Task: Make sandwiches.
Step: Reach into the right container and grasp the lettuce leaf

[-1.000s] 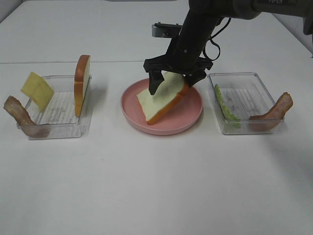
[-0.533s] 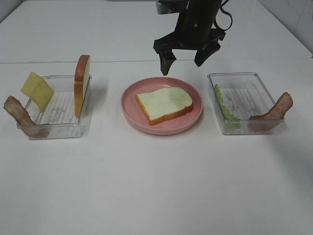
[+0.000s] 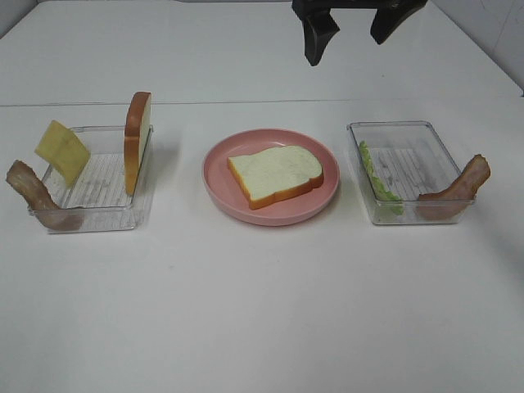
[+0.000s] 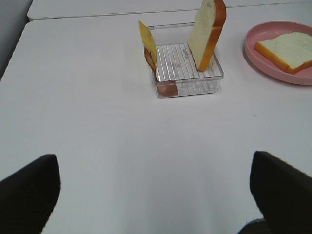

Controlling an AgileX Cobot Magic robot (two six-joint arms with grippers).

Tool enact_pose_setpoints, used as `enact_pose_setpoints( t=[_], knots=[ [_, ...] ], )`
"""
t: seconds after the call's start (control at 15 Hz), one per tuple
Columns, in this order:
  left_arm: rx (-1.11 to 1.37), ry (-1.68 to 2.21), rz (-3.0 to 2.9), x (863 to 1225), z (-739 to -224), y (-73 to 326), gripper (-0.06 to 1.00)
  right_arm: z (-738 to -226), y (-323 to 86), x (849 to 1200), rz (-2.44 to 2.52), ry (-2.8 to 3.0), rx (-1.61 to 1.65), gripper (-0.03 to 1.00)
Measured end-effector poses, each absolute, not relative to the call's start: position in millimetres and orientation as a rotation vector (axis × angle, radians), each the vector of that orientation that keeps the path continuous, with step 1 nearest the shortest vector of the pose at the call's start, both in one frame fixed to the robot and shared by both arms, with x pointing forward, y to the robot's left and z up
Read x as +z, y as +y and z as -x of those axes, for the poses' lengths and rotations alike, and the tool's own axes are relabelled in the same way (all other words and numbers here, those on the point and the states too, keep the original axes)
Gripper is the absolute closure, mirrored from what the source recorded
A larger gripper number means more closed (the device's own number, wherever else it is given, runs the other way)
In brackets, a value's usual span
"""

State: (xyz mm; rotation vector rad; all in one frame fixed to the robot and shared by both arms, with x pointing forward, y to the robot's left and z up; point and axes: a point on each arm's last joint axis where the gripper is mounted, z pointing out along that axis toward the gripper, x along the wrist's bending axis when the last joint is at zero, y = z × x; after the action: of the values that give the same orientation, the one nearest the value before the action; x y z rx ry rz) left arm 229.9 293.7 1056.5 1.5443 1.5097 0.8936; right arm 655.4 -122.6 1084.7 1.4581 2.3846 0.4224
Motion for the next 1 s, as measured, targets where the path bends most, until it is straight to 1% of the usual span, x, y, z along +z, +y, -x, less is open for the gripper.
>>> enact_pose_setpoints(
  t=[0.2, 0.27, 0.47, 0.67, 0.87, 1.0],
  knots=[
    [0.894, 1.510, -1.544, 1056.5, -229.9, 293.7, -0.03, -643.8, -128.4, 1063.2, -1.529, 2.421, 0.317, 0.07],
    [0.894, 1.510, -1.544, 1056.5, -229.9, 293.7, -0.03, -640.2, -130.7, 1042.4, -1.577, 2.441, 0.231, 0.07],
    [0.894, 1.510, -1.544, 1056.5, -229.9, 293.7, -0.03, -640.6, -135.6, 1000.5, -1.606, 2.468, 0.035, 0.07],
    [0.894, 1.510, -1.544, 1056.5, -229.9, 293.7, -0.03, -644.7, -134.5, 982.5, -1.624, 2.472, -0.015, 0.08],
    [0.894, 1.510, -1.544, 1056.5, -229.9, 293.7, -0.03, -651.1, -137.2, 963.7, -1.645, 2.476, -0.044, 0.12],
    [0.894, 1.510, -1.544, 1056.5, -229.9, 293.7, -0.03, -656.6, -146.7, 954.0, -1.698, 2.469, -0.040, 0.13]
  ],
)
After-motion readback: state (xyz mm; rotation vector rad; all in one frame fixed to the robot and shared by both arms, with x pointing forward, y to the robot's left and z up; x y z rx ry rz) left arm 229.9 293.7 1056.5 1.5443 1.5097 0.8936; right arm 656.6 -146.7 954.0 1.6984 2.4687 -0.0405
